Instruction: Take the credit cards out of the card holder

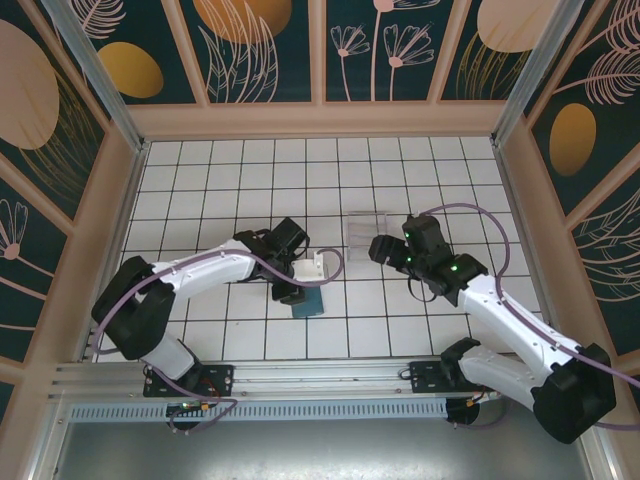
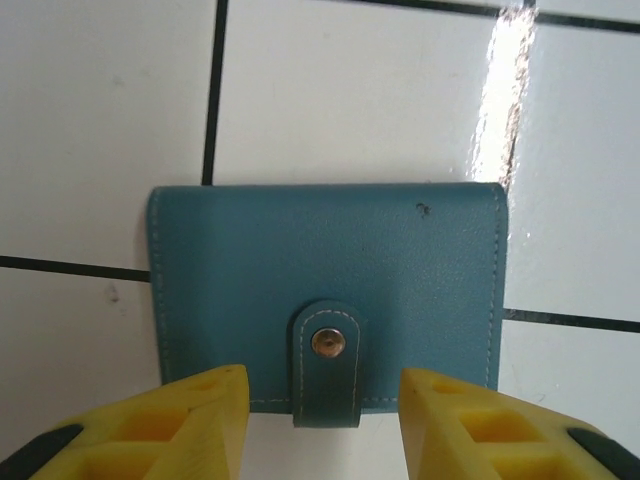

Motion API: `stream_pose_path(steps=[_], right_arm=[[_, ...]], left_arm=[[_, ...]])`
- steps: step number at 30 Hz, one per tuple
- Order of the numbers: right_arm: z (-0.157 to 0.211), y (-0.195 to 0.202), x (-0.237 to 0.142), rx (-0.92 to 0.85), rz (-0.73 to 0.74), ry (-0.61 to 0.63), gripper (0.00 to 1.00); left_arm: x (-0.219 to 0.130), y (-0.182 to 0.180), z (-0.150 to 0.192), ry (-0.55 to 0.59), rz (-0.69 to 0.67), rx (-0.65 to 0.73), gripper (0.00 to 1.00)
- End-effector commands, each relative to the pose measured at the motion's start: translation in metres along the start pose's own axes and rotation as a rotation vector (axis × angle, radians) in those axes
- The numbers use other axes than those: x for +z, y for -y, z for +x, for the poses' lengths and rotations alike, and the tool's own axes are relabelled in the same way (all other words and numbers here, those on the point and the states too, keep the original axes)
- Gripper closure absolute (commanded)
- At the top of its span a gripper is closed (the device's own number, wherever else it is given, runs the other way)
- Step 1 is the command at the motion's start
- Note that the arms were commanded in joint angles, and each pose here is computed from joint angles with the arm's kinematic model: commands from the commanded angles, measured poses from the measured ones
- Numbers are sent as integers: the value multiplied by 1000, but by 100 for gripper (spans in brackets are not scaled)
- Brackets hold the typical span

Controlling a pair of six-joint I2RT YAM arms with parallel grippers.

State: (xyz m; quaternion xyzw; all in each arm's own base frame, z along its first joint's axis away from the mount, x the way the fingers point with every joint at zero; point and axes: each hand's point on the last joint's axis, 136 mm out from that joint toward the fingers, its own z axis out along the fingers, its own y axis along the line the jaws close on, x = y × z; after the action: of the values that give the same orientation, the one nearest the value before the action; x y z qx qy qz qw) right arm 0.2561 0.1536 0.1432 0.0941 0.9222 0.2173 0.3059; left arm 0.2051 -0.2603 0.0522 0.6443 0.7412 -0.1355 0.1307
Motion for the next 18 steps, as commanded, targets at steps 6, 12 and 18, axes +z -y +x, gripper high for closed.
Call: stream_pose_path(steps=[6,12,18], right_arm=[[9,7,2,-1,9,-20,16],[9,7,2,-3,7,-17,16],[10,8,2,-3,8,-18,16]], left_arm=[[13,-5,3,-56,22,-33,56],[14,-9,-3,-56,30,-37,55],[31,-2,7,-113,93,-58,57]])
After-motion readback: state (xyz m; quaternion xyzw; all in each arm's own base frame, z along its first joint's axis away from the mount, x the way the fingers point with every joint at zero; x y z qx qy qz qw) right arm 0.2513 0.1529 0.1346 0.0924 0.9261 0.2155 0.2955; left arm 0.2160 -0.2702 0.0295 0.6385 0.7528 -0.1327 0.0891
